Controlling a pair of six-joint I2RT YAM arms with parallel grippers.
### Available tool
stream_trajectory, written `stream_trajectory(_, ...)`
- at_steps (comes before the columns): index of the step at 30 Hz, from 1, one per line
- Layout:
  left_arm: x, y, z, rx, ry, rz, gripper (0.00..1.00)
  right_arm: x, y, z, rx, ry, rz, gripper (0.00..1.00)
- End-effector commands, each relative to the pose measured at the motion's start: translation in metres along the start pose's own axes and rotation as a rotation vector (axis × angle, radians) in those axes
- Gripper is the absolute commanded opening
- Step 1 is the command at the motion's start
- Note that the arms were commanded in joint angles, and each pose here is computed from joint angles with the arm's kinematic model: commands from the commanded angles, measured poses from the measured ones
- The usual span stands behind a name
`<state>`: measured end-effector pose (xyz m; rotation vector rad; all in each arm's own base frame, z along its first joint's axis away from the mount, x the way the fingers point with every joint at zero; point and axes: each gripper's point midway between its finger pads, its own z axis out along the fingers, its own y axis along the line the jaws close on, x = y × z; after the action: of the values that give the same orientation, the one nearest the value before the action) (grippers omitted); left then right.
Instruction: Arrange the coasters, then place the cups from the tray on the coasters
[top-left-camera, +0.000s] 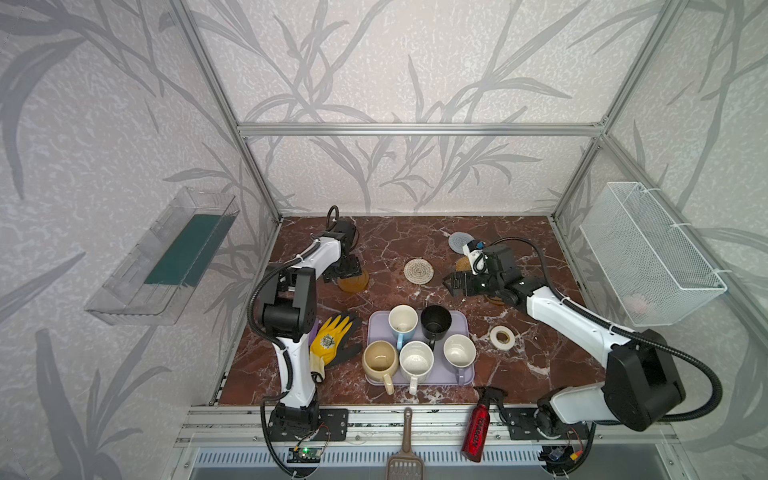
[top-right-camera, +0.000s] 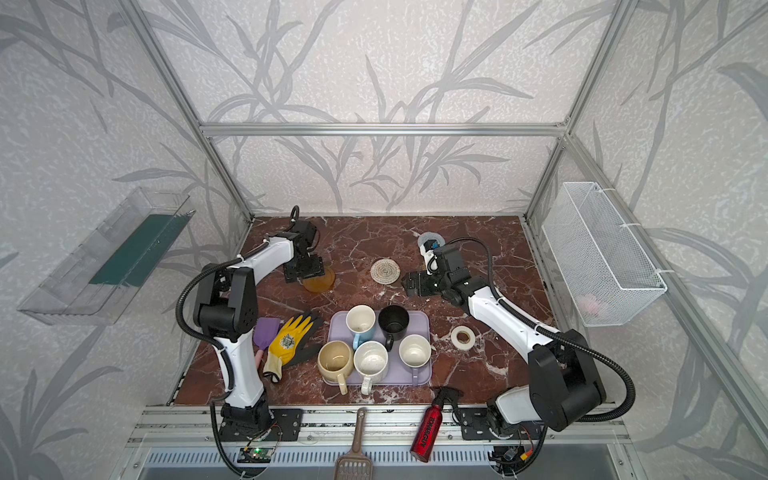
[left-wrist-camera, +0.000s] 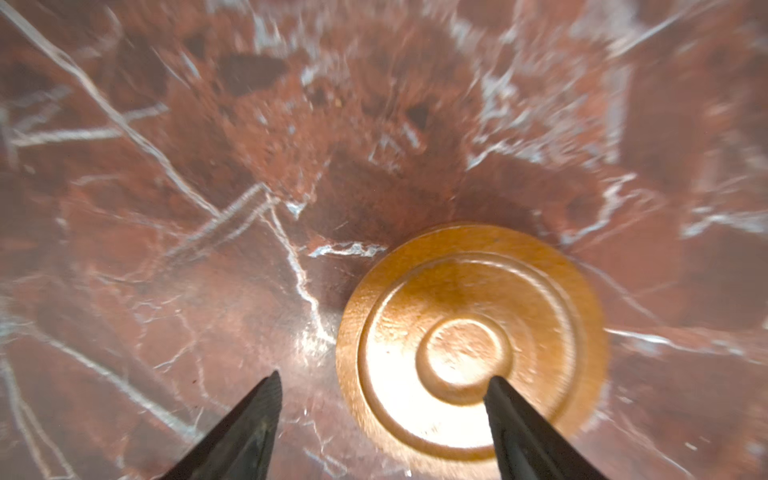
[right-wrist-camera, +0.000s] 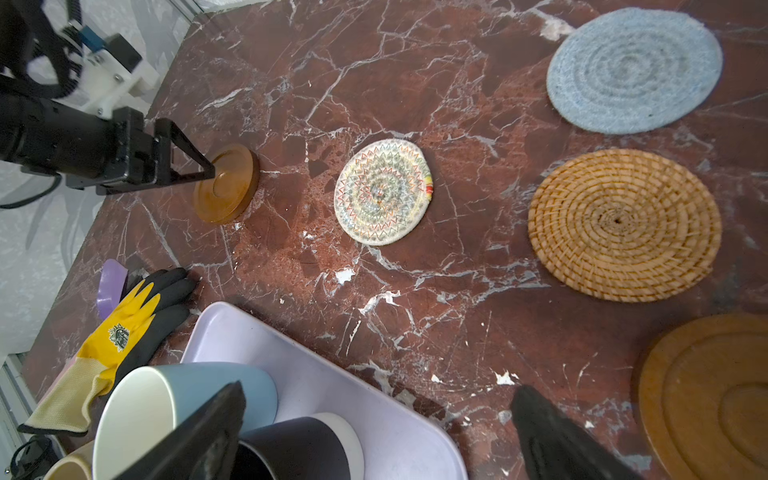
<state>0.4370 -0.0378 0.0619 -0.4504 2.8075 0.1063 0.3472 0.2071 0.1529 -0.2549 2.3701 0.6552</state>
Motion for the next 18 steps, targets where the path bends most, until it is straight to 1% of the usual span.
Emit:
stream_trajectory(1, -0.018, -0.015, -0.057, 0.08, -0.097, 0.027, 0.81, -0.014, 0.005, -0.013, 0.009, -0.032, 0.003, 0.99)
stream_trajectory(2, -0.019, -0.023, -0.066, 0.115, -0.11, 0.041, 0.81, -0.013, 0.001, -0.013, 0.024, -0.027, 0.028, 0.99)
stream_trajectory(4, -0.017, -0.042, -0.082, 0.197, -0.127, 0.061, 0.82, -0.012, -0.002, -0.013, 0.007, -0.007, 0.069, 0.99)
stream_trajectory(6, -0.014, -0.059, -0.095, 0.272, -0.147, 0.063, 0.83, -0.012, -0.003, -0.015, 0.024, 0.009, 0.06, 0.99)
stream_trajectory(8, -0.01, -0.078, -0.105, 0.34, -0.163, 0.07, 0.99, -0.013, -0.005, -0.015, 0.031, 0.011, 0.05, 0.99)
stream_trajectory(11, -0.007, -0.101, -0.112, 0.387, -0.172, 0.072, 0.99, -0.014, -0.008, -0.015, 0.033, 0.009, 0.046, 0.99)
stream_trajectory(14, -0.005, -0.118, -0.115, 0.382, -0.195, 0.094, 1.0, -0.017, -0.014, -0.013, 0.031, 0.008, 0.06, 0.99)
stream_trajectory(18, 0.0, -0.142, -0.109, 0.419, -0.167, 0.11, 0.99, -0.025, -0.02, -0.009, 0.034, 0.015, 0.077, 0.99)
